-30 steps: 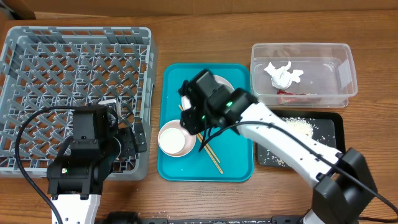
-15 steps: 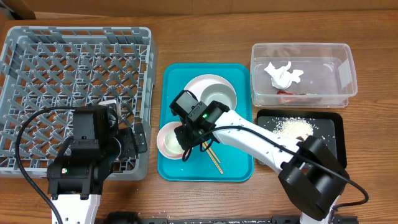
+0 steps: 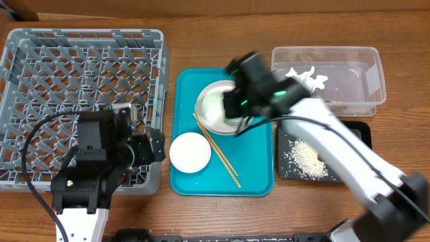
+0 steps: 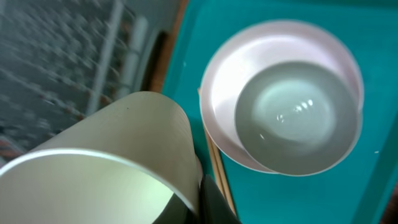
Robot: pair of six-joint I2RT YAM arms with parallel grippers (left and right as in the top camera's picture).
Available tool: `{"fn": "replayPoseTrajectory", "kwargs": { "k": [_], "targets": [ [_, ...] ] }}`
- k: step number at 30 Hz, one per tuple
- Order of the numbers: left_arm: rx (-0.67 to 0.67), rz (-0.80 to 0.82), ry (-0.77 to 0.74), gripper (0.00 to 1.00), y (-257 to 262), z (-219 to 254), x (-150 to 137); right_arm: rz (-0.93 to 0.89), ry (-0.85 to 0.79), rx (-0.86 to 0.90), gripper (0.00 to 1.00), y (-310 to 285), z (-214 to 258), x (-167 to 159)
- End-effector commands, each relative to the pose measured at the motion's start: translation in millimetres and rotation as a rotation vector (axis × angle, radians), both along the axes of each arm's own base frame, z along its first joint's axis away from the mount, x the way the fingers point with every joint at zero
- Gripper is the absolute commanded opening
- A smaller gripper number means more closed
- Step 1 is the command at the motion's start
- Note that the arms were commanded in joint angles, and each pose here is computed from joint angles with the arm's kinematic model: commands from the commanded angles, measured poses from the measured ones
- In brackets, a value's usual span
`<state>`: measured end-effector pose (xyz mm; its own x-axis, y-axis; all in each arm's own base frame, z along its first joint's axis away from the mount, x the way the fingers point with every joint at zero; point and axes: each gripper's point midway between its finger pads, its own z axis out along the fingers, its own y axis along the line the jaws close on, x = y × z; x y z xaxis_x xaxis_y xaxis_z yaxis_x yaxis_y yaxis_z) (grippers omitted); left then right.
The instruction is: Sort waste into correct bins and load items into the dishwasher
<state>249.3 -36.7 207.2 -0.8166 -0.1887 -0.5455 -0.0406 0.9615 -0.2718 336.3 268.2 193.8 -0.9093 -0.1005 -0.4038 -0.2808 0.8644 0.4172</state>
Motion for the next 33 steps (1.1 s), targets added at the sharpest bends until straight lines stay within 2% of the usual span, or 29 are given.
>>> {"fn": "replayPoseTrajectory", "kwargs": {
  "k": [1, 7, 12, 19, 21, 25, 31, 33],
  "targets": [
    [-0.240, -0.253, -0.071, 1.00, -56, 26, 9, 0.037, 0.050, 0.214, 0.04, -8, 42, -3],
    [-0.507, -0.572, -0.206, 1.00, -111, 62, 23, 0.134, 0.202, 0.441, 0.04, -4, 55, -19],
    [-0.621, -0.750, -0.276, 1.00, -138, 79, 26, 0.222, 0.244, 0.556, 0.04, 6, 73, -33],
    [-0.630, -0.866, -0.315, 1.00, -166, 80, 28, 0.371, 0.291, 0.728, 0.04, 17, 104, -54],
    [-0.625, -0.890, -0.344, 0.98, -170, 84, 28, 0.373, 0.298, 0.732, 0.04, 17, 105, -55],
    [-0.621, -0.895, -0.375, 0.89, -171, 89, 32, 0.363, 0.319, 0.727, 0.04, 16, 103, -57],
    [-0.616, -0.896, -0.393, 0.84, -170, 91, 34, 0.299, 0.339, 0.661, 0.04, 12, 88, -54],
    [-0.613, -0.891, -0.399, 0.79, -168, 92, 35, 0.299, 0.338, 0.661, 0.04, 12, 88, -54]
  ]
}}
